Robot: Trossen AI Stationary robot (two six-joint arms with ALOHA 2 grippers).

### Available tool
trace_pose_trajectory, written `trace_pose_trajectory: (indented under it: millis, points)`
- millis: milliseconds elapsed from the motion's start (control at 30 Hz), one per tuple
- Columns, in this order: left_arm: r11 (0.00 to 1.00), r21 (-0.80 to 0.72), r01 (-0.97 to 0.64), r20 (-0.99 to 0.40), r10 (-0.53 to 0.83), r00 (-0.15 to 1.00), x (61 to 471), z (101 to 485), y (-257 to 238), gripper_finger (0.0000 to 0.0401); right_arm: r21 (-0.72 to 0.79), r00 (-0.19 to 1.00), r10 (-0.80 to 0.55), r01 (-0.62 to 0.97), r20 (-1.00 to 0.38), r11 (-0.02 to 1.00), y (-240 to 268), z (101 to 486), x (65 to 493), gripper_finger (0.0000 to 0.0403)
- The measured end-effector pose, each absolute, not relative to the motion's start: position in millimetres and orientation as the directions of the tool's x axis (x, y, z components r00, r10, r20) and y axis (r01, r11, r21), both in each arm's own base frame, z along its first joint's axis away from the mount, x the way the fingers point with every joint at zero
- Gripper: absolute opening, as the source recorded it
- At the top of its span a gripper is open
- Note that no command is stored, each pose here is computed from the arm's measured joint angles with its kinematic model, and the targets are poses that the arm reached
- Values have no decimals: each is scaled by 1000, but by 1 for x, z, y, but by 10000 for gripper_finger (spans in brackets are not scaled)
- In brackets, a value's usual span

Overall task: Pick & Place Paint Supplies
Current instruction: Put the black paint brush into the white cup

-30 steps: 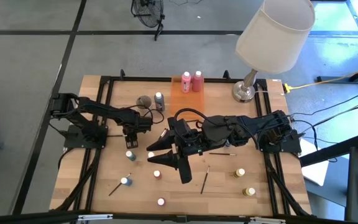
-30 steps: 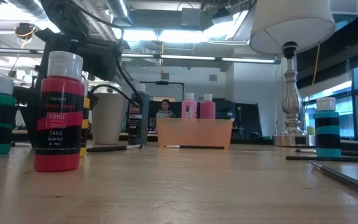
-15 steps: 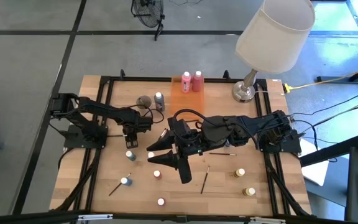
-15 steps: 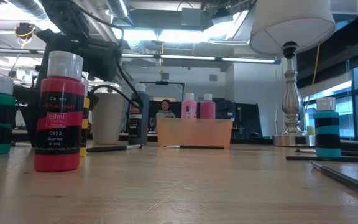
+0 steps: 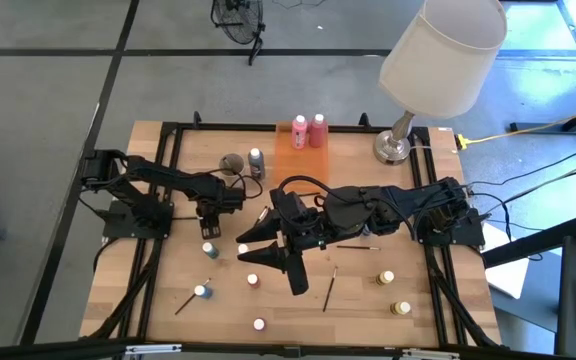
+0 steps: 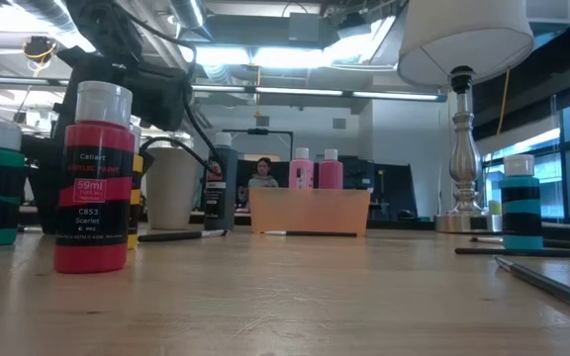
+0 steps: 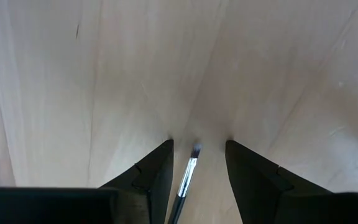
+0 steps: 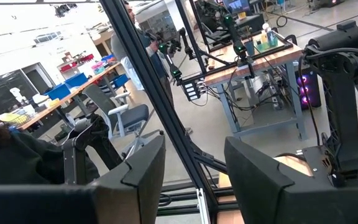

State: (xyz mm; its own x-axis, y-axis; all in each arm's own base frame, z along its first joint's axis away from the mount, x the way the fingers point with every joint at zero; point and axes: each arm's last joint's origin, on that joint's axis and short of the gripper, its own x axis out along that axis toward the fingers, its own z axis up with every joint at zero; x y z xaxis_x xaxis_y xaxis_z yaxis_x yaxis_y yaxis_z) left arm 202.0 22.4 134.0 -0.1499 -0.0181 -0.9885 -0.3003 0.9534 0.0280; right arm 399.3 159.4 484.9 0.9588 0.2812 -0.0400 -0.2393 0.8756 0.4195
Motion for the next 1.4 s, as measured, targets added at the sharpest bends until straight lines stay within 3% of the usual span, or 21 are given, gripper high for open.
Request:
trace_pose_trajectory:
  millis: [1000, 1400]
  points:
    - [952, 37, -302, -982, -21, -187, 202, 126, 23, 142, 420, 958, 283, -240, -43, 875, 159, 485, 399, 171]
    - [952, 31, -303, -981, -29, -191, 203, 125, 23, 66, 421, 958, 283, -238, -46, 875, 159, 484, 399, 171]
